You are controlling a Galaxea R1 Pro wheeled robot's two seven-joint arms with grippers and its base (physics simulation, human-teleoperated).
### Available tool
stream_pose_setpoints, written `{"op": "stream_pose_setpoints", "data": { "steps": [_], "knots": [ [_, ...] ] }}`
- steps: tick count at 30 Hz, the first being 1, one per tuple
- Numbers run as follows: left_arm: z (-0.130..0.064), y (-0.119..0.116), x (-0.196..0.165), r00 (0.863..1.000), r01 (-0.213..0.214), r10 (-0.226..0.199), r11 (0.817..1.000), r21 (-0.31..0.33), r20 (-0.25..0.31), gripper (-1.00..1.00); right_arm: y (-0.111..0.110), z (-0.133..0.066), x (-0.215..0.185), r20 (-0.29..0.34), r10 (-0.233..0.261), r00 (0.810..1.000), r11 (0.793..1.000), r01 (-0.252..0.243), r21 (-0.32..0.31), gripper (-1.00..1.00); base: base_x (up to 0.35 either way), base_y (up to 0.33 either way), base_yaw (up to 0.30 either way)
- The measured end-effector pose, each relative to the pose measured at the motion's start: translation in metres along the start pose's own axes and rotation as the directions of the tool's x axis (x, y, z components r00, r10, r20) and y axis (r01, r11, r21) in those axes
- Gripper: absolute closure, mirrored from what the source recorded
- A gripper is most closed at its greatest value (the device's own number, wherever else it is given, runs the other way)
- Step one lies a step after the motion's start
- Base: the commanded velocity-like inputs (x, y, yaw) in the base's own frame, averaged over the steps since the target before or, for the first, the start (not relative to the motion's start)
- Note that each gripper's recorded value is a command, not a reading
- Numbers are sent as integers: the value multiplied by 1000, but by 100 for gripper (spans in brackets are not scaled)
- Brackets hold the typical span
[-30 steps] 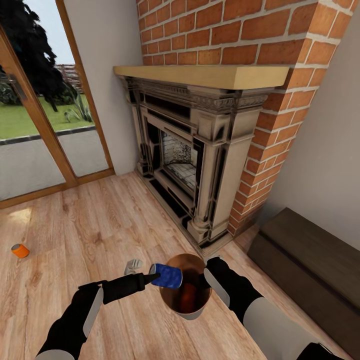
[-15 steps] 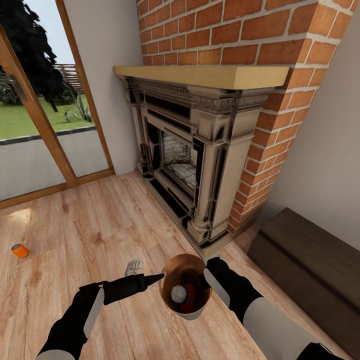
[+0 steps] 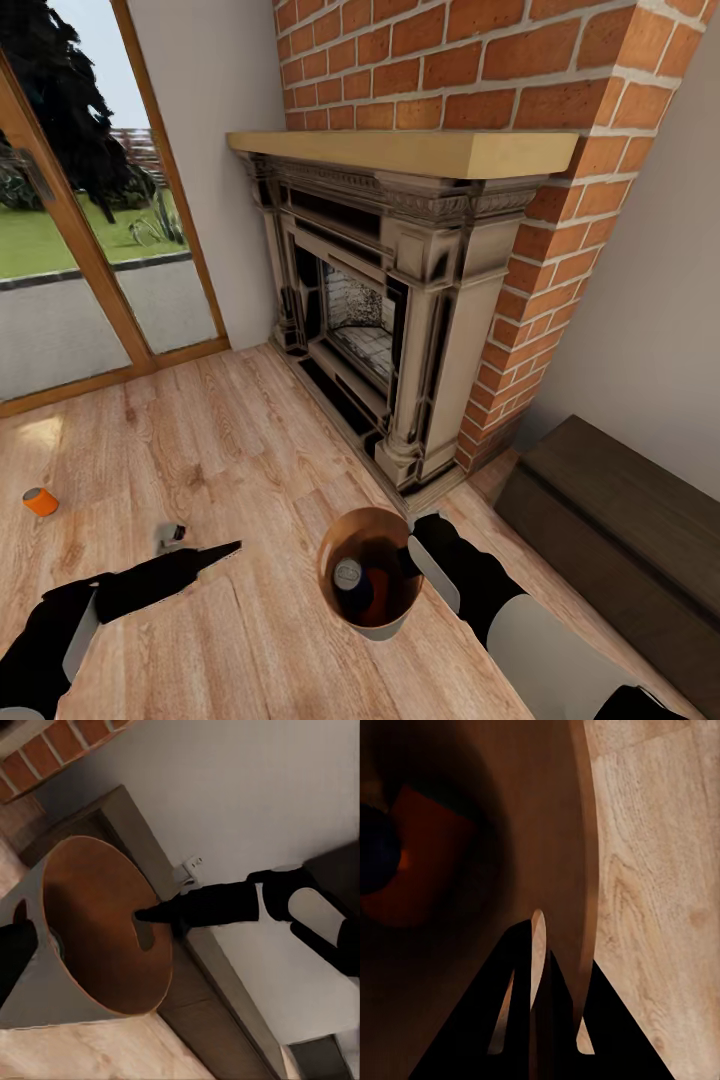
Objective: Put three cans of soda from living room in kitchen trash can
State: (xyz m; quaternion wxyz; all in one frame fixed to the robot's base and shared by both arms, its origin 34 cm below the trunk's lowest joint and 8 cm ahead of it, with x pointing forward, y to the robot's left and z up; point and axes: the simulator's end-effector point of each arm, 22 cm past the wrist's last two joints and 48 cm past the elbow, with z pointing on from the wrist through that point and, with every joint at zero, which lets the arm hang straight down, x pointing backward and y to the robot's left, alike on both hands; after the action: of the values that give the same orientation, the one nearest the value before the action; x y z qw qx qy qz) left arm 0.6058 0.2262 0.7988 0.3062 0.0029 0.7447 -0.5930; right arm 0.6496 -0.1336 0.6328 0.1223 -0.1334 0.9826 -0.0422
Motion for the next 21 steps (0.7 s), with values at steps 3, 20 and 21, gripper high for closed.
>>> {"op": "stream_pose_setpoints", "data": {
  "steps": [3, 20, 21],
  "knots": [
    [-52, 26, -6, 1000, 4, -2, 997, -77, 16, -100, 0, 0, -1, 2, -1, 1000, 1000, 1, 0, 100, 0, 0, 0],
    [-166, 176, 32, 997, -45, 77, 765, -642, 22, -100, 6, -13, -21, 56, 4, 998, 1000, -3, -20, 100, 0, 0, 0],
    [-167, 177, 33, 997, -48, 80, 763, -645, 21, -100, 6, -13, -21, 56, 4, 998, 1000, -3, -20, 100, 0, 0, 0]
  ]
}}
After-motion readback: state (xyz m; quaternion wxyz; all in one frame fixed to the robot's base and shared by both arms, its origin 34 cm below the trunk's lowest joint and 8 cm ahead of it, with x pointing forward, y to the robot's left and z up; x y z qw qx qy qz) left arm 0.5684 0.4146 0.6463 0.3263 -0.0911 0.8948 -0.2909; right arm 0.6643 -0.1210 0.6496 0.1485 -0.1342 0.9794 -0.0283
